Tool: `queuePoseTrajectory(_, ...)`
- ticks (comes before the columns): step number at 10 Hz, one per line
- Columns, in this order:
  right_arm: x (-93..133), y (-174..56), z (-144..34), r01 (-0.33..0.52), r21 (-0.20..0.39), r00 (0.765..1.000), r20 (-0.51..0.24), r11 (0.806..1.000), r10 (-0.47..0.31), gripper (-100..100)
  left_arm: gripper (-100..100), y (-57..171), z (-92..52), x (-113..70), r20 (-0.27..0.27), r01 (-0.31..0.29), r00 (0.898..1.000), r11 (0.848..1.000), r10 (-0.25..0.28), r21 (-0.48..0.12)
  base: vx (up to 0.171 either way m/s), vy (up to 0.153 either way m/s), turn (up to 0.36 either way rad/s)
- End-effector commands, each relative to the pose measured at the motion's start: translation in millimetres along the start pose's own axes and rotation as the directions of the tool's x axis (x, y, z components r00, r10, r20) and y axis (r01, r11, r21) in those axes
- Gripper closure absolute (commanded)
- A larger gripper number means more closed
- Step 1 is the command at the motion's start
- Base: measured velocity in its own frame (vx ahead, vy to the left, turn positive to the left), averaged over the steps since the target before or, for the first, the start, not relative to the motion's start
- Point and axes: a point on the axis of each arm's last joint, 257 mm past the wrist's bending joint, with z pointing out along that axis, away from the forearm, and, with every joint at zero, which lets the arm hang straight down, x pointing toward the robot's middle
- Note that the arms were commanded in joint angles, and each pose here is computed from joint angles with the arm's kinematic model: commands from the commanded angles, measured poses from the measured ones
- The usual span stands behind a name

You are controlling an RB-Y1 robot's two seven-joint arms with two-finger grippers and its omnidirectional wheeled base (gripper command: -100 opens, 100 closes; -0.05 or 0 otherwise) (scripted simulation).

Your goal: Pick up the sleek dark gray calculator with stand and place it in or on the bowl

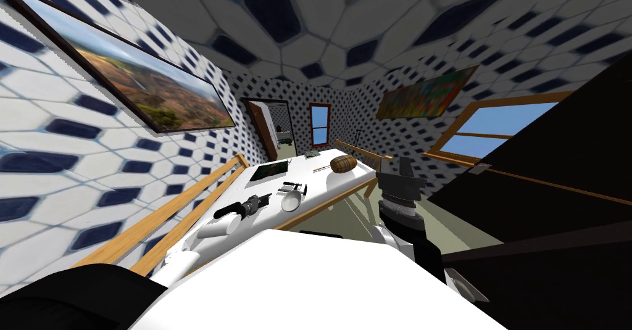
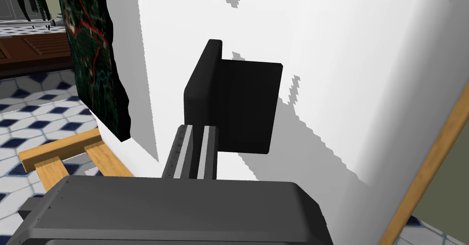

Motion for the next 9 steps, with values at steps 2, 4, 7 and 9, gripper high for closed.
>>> queuePoseTrajectory(2, 0, 0, 0.0, 0.000, 0.000, 1.000, 0.000, 1.000, 0.000, 0, -100, -5, -4.0, -5.2, 0.008, -0.007, 1.000, 1.000, 0.007, -0.002, -0.013, 0.043, 0.055)
queuePoseTrajectory(4, 0, 0, 0.0, 0.000, 0.000, 1.000, 0.000, 1.000, 0.000, 0, -100, -3, 1.2, -7.5, 0.016, -0.004, 1.000, 1.000, 0.004, 0.002, 0.010, 0.005, -0.020)
queuePoseTrajectory(7, 0, 0, 0.0, 0.000, 0.000, 1.000, 0.000, 1.000, 0.000, 0, 100, -1, 2.5, -8.6, 0.018, -0.003, 1.000, 1.000, 0.003, 0.003, 0.020, 0.014, -0.019)
queuePoseTrajectory(9, 0, 0, 0.0, 0.000, 0.000, 1.000, 0.000, 1.000, 0.000, 0, 100, 0, 2.4, -8.7, 0.018, -0.002, 1.000, 1.000, 0.002, -0.001, -0.001, -0.001, 0.006)
